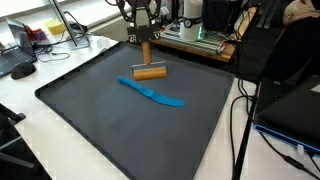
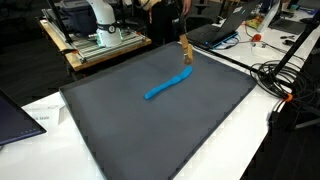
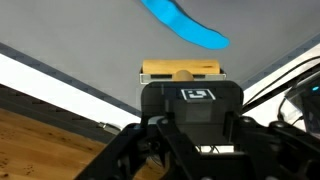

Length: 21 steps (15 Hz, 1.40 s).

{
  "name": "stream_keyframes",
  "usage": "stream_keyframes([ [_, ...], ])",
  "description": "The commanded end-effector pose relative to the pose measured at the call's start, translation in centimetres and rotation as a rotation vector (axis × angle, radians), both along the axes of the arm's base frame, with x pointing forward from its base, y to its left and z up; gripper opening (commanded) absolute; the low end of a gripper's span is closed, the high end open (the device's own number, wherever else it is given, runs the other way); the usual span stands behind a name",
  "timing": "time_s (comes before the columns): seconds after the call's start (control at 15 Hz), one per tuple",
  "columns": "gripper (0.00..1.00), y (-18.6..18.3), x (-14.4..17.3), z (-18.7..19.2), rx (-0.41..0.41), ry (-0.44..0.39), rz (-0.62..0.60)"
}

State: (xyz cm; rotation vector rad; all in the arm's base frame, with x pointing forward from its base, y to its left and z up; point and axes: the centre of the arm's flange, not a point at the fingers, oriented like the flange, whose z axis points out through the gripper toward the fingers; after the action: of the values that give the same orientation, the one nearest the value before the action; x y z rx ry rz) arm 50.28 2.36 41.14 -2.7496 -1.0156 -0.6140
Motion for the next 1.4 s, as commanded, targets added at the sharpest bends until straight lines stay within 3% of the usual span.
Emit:
stream_keyframes([
  [0.0,0.22,2.2,-0.7,0.9,-0.046,-0.005,0.014],
  [0.33,0.22,5.9,-0.1,0.9,-0.096,0.011,-0.083],
  [0.8,0.22,9.5,2.6,-0.6,-0.168,0.101,-0.428],
  [1.07,0.22,10.7,3.9,-1.3,-0.191,0.196,-0.615],
  [1.33,0.22,15.0,4.3,-1.5,-0.197,0.210,-0.736],
])
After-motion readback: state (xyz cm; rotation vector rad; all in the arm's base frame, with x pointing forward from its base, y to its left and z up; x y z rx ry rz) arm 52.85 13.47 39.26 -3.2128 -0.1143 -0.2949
